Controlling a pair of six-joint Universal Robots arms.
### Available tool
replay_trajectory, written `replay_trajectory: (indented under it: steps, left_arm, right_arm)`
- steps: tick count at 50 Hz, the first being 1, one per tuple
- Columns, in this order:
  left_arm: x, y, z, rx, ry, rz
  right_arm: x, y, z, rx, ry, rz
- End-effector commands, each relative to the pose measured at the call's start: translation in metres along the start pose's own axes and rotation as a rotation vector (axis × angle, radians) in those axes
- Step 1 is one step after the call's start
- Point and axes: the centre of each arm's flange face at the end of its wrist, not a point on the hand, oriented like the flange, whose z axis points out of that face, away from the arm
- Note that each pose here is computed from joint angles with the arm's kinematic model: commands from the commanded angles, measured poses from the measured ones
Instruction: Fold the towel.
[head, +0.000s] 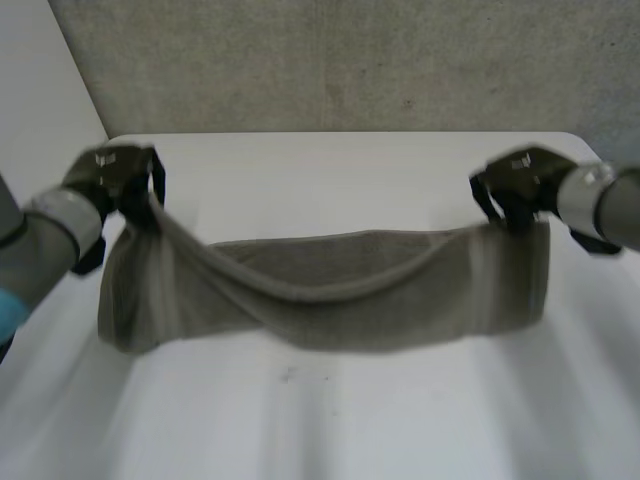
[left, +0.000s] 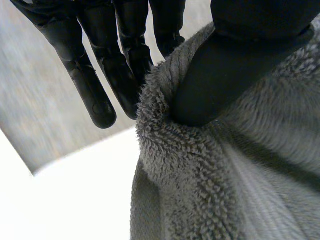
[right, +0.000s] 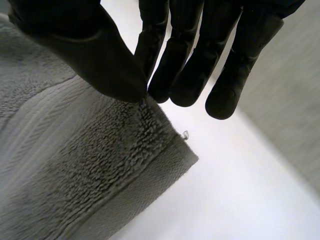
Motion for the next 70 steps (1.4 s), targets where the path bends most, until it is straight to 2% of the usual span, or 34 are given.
replay_trajectory:
  steps: [1,3,4,6,7,8,9,10,11,12,14,15,17,18,19,20,21,22,23,25,26,27,28,29,30,31,35,39,43,47,54,60,70]
  left_arm:
    - [-0.012,-0.127,0.038,0.484,-0.050,0.068]
    - [-0.007,-0.189,0.027,0.726,-0.039,0.052]
    - [-0.007,-0.190,0.027,0.727,-0.039,0.052]
    - [-0.011,-0.225,0.014,0.874,-0.040,-0.036]
    - [-0.011,-0.225,0.014,0.874,-0.040,-0.037]
    - [-0.015,-0.230,0.012,0.897,-0.048,-0.094]
    - [-0.015,-0.230,0.012,0.897,-0.048,-0.095]
    - [-0.017,-0.227,0.013,0.888,-0.046,-0.140]
    - [-0.018,-0.217,0.017,0.848,-0.049,-0.180]
    - [-0.018,-0.217,0.017,0.847,-0.049,-0.180]
    - [-0.018,-0.179,0.030,0.707,-0.050,-0.226]
    - [-0.018,-0.179,0.030,0.706,-0.050,-0.226]
    - [-0.025,-0.130,0.040,0.551,-0.078,-0.236]
    - [-0.025,-0.130,0.040,0.550,-0.079,-0.236]
    - [-0.030,-0.107,0.041,0.484,-0.098,-0.242]
    - [-0.030,-0.107,0.041,0.483,-0.098,-0.242]
    - [-0.030,-0.081,0.043,0.409,-0.105,-0.250]
    - [-0.028,-0.057,0.043,0.345,-0.107,-0.256]
    - [-0.028,-0.057,0.043,0.344,-0.107,-0.256]
    - [-0.024,-0.013,0.040,0.240,-0.104,-0.265]
    - [-0.024,-0.013,0.040,0.240,-0.104,-0.265]
    - [-0.021,0.007,0.037,0.199,-0.099,-0.267]
    - [-0.021,0.007,0.037,0.198,-0.099,-0.267]
    - [-0.018,0.023,0.033,0.169,-0.094,-0.269]
    - [-0.018,0.023,0.033,0.169,-0.094,-0.269]
    - [-0.014,0.043,0.028,0.141,-0.079,-0.272]
    - [-0.005,0.076,0.016,0.082,-0.051,-0.264]
    - [-0.003,0.081,0.009,0.055,-0.051,-0.228]
    - [-0.005,0.077,0.002,0.062,-0.063,-0.153]
    - [-0.007,0.074,-0.001,0.073,-0.070,-0.130]
    - [-0.017,0.069,-0.002,0.089,-0.098,-0.136]
    - [-0.027,0.070,0.000,0.089,-0.124,-0.140]
    - [-0.031,0.073,0.002,0.082,-0.132,-0.140]
  right_arm:
    - [0.043,-0.107,0.011,0.465,0.288,-0.094]
    - [0.069,-0.166,-0.019,0.760,0.455,-0.076]
    - [0.069,-0.166,-0.019,0.761,0.456,-0.076]
    - [0.081,-0.185,-0.035,0.896,0.491,0.001]
    - [0.081,-0.186,-0.036,0.897,0.492,0.002]
    - [0.082,-0.191,-0.043,0.930,0.475,0.039]
    - [0.081,-0.190,-0.045,0.924,0.454,0.063]
    - [0.081,-0.190,-0.045,0.924,0.454,0.064]
    - [0.078,-0.182,-0.039,0.881,0.430,0.070]
    - [0.078,-0.182,-0.039,0.881,0.430,0.070]
    - [0.064,-0.158,-0.023,0.743,0.347,0.068]
    - [0.064,-0.158,-0.023,0.742,0.346,0.068]
    - [0.046,-0.133,-0.007,0.617,0.254,0.040]
    - [0.046,-0.133,-0.007,0.616,0.253,0.040]
    - [0.036,-0.118,0.002,0.544,0.206,0.023]
    - [0.027,-0.102,0.009,0.475,0.166,0.011]
    - [0.027,-0.102,0.009,0.474,0.166,0.011]
    - [0.016,-0.084,0.017,0.407,0.126,-0.002]
    - [0.016,-0.084,0.017,0.406,0.125,-0.002]
    - [-0.007,-0.045,0.028,0.272,0.045,-0.007]
    - [-0.007,-0.045,0.028,0.272,0.044,-0.007]
    - [-0.020,-0.024,0.033,0.206,0.000,-0.004]
    - [-0.034,-0.002,0.037,0.147,-0.037,-0.002]
    - [-0.034,-0.002,0.037,0.146,-0.038,-0.002]
    - [-0.044,0.013,0.040,0.113,-0.059,-0.003]
    - [-0.057,0.033,0.043,0.074,-0.085,-0.005]
    - [-0.076,0.063,0.045,0.022,-0.112,-0.020]
    - [-0.091,0.087,0.037,-0.023,-0.133,-0.020]
    - [-0.091,0.091,0.031,-0.036,-0.131,-0.005]
    - [-0.093,0.096,0.028,-0.061,-0.122,0.032]
    - [-0.088,0.104,0.031,-0.078,-0.084,0.106]
    - [-0.079,0.105,0.032,-0.081,-0.031,0.100]
    - [-0.080,0.112,0.035,-0.100,-0.031,0.090]
